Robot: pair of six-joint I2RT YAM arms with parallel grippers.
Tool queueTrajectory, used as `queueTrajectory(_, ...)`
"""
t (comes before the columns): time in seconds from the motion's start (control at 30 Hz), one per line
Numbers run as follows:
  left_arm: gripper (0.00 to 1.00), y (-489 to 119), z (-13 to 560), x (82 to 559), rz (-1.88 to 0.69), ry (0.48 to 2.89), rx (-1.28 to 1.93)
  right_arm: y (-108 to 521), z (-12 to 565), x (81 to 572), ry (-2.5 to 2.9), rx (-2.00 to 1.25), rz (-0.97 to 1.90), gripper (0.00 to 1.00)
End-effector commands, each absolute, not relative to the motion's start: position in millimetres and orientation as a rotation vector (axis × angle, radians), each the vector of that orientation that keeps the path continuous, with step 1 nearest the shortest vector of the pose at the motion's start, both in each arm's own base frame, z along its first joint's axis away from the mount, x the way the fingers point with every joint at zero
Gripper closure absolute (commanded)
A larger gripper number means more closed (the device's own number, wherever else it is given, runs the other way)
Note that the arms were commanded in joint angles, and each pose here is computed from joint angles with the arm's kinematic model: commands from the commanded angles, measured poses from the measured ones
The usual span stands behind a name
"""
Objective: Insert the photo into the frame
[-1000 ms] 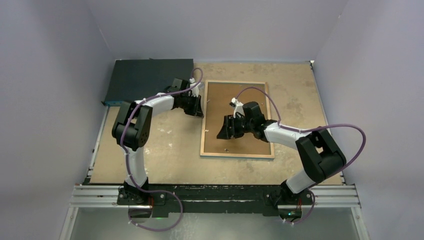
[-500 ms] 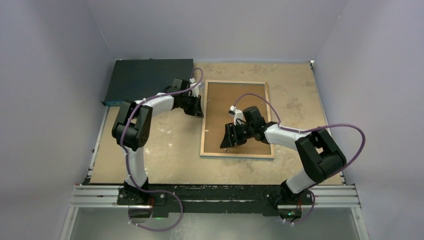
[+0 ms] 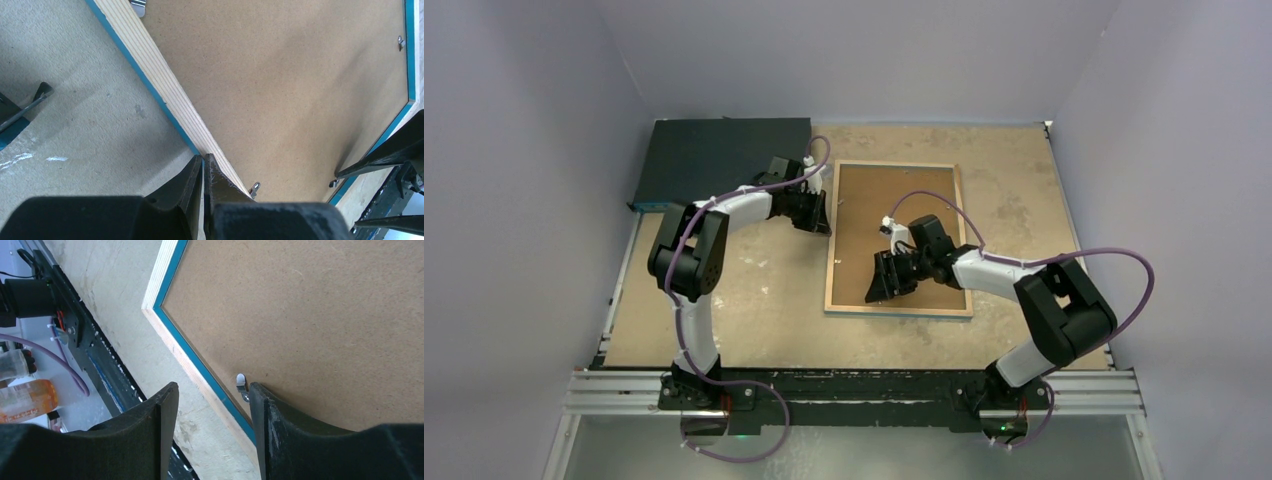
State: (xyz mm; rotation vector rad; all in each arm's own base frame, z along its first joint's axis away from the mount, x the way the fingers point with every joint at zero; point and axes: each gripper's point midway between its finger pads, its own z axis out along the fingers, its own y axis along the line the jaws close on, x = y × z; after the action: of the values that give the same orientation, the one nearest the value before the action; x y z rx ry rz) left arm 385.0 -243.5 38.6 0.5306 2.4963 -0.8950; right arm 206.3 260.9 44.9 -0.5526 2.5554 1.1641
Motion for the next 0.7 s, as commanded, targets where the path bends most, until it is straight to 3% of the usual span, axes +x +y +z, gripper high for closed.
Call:
queueTrajectory(0.0,0.98,-241.9,52.7,384.3,-0.87,2.465,0.561,264.6,51.9,194.8,2.531,-0.624,1.217,0.44)
queueTrajectory(0.67,0.99,-242.4,51.8,383.9,-0.87,2.467,0.564,270.1,51.9,183.4,2.542,-0.67,1.256,0.49)
